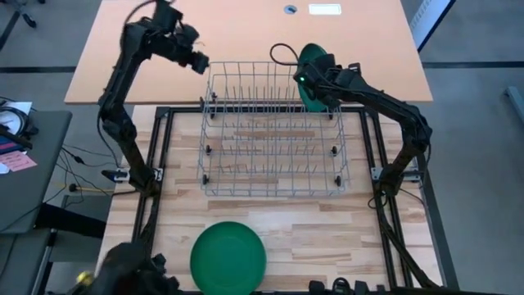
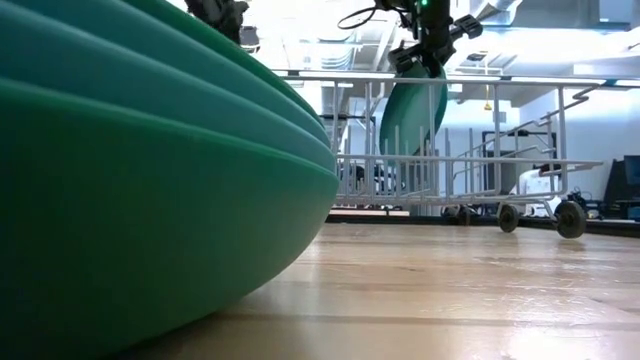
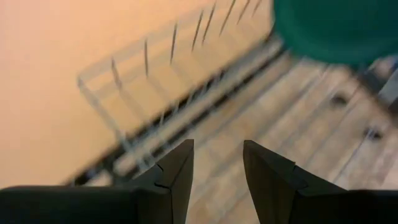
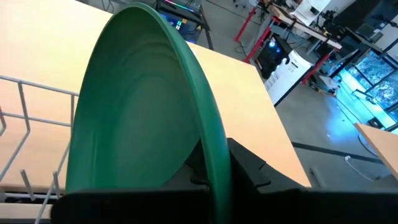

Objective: Sort dishes
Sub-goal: Put the dark blue plate in the dish rack

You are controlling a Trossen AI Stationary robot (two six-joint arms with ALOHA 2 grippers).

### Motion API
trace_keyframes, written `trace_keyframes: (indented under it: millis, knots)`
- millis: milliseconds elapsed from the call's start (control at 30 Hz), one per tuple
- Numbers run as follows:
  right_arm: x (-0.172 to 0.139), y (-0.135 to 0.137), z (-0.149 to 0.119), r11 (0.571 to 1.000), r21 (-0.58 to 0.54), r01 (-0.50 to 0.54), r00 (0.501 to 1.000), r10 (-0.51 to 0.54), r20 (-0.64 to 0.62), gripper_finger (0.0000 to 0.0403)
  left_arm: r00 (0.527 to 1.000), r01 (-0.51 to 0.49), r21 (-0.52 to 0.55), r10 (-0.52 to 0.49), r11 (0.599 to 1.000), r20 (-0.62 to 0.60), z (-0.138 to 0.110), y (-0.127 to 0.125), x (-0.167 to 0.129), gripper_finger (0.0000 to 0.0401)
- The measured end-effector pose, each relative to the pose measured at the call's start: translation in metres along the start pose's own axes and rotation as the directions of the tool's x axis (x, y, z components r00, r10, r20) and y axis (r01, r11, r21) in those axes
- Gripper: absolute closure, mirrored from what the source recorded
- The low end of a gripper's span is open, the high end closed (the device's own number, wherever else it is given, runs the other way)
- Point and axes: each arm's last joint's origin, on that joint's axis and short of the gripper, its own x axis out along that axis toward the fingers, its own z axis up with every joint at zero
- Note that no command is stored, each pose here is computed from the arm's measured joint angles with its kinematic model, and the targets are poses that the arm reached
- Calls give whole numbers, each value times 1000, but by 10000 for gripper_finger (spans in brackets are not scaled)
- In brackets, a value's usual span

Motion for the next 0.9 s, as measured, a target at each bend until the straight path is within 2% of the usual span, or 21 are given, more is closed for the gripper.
trace_keyframes:
  millis: [100,267,533,733,900]
  knots:
    - [-1,1,0,1000,-3,1,1000,-1,2,378,991,13,9,-12,1000,-131,-4,6,23,269]
    - [-6,-2,5,1000,-1,-11,1000,11,10,378,966,16,2,-15,1000,-258,-5,16,58,269]
    - [-18,-6,14,1000,-17,9,998,-8,61,376,937,19,22,-10,1000,-350,-4,30,103,269]
    - [-24,-5,19,999,26,-21,997,19,80,372,917,13,4,-11,1000,-399,-6,40,127,269]
    - [-30,-5,24,995,71,-68,994,61,93,373,884,-71,53,87,996,-460,-9,48,142,269]
